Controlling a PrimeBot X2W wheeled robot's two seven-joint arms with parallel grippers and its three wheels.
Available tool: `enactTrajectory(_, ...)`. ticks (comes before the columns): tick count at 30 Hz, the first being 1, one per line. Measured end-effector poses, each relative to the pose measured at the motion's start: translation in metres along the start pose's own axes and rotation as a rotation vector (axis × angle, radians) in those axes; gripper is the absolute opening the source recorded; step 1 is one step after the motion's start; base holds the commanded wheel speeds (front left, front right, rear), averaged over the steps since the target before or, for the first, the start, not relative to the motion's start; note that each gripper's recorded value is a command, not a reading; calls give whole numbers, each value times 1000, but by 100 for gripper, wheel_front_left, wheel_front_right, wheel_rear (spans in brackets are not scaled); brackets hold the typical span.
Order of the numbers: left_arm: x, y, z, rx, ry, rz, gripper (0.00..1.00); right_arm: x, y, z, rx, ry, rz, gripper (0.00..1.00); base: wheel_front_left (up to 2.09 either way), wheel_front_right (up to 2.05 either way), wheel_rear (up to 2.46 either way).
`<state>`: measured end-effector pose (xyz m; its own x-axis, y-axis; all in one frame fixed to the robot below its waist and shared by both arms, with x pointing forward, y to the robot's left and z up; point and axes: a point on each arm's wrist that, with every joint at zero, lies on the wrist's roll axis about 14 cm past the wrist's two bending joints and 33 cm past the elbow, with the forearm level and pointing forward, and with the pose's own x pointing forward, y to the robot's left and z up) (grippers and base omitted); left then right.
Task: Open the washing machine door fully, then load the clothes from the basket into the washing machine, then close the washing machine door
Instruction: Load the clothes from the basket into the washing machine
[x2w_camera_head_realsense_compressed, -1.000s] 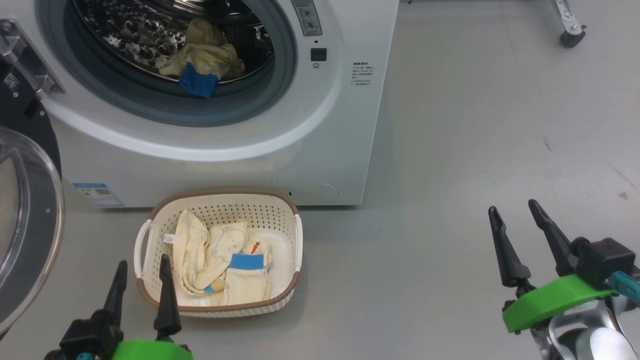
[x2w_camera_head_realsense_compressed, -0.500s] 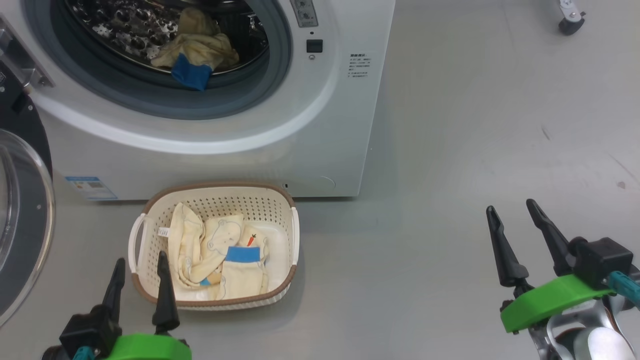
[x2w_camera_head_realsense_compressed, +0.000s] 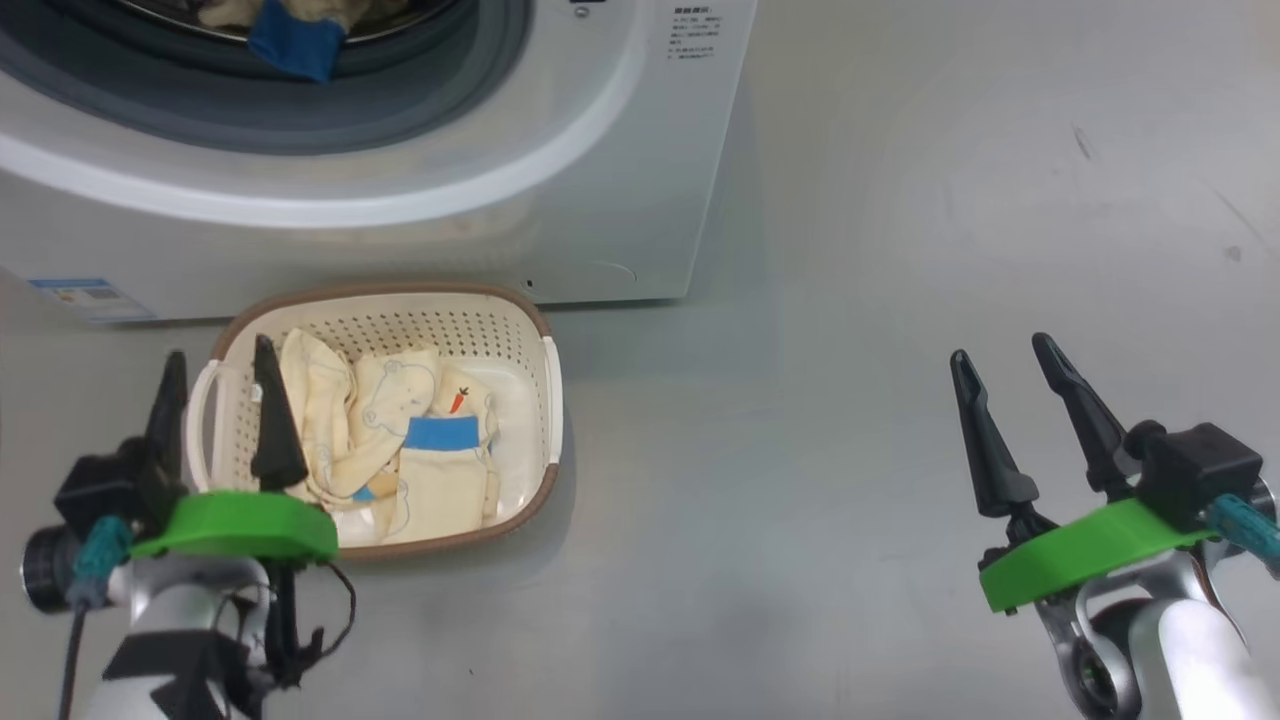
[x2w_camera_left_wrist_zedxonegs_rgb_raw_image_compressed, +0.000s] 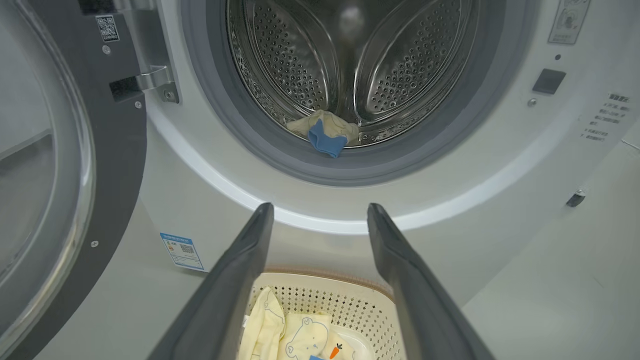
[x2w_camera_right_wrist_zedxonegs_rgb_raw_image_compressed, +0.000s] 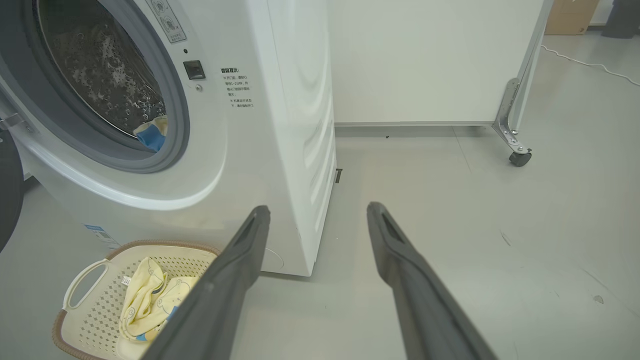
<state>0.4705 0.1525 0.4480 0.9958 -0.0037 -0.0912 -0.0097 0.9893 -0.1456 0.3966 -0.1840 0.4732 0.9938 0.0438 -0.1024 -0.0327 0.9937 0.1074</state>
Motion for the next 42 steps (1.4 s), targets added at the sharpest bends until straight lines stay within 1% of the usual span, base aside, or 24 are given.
enactTrajectory(3,27,0,-2,-11,3,4,100,7,-2,-6,6,7,-5,100,0,0,0)
enactTrajectory(7,64,-5,-6,0,16,-18,100,14,-12,-16,12,17,-33,100,0,0,0)
enactTrajectory(13,125,-13,-9,62,56,-81,100,23,-23,-30,35,23,-63,100,0,0,0)
enactTrajectory(18,169,-20,-20,112,126,-130,100,23,-36,-46,54,49,-101,100,0,0,0)
enactTrajectory(20,184,-23,-27,115,171,-141,100,23,-41,-52,63,60,-118,100,0,0,0)
enactTrajectory(23,202,-28,-39,110,237,-147,100,24,-47,-60,66,76,-136,100,0,0,0)
enactTrajectory(32,254,-25,-56,167,365,-164,100,26,-60,-83,77,135,-174,100,0,0,0)
enactTrajectory(37,270,-26,-68,171,429,-169,100,28,-66,-88,78,146,-190,100,0,0,0)
enactTrajectory(42,276,-25,-76,178,509,-166,100,26,-66,-93,78,164,-193,100,0,0,0)
